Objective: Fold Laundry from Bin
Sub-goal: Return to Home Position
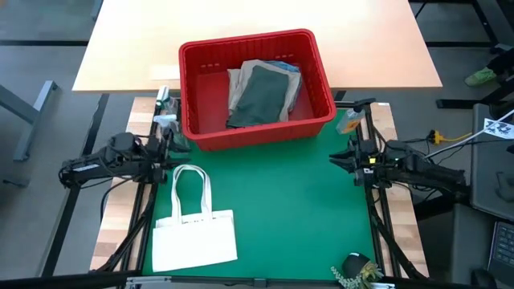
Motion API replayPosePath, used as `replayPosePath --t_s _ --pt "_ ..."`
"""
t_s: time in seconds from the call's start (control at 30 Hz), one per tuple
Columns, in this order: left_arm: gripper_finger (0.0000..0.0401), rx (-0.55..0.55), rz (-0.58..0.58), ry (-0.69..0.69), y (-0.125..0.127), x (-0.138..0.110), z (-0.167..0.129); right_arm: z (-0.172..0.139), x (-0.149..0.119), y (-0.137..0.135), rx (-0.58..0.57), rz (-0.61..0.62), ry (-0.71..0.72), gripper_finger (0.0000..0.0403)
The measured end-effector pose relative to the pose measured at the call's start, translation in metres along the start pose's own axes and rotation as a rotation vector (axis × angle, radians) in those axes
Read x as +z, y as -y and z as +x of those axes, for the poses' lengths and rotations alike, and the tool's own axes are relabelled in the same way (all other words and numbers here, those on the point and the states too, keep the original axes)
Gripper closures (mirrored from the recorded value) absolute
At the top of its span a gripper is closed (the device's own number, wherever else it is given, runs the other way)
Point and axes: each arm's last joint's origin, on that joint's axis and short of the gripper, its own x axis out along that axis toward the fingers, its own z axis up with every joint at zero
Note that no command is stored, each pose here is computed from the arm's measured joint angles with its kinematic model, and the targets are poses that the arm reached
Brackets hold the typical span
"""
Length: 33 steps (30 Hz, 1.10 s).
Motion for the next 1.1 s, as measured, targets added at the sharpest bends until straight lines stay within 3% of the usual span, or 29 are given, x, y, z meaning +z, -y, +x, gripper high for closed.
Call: replayPosePath --t_s 0.27,0.67,0.9,1.1 --pt "0.026 -0.016 0.041 -0.007 -0.001 -0.014 0.007 0.013 -0.037 0.011 -0.009 0.021 -0.069 0.0317" --pt "0.026 0.001 -0.007 -0.103 -0.005 -0.051 0.019 0.014 -0.039 0.014 -0.073 0.039 -0.064 0.0317" --pt "0.026 0.078 0.028 0.007 -0.009 -0.065 0.027 0.014 -0.039 0.014 -0.073 0.039 -0.064 0.0317" --pt "0.026 0.134 0.033 0.014 -0.011 -0.065 0.027 0.014 -0.039 0.014 -0.072 0.039 -0.065 0.0317"
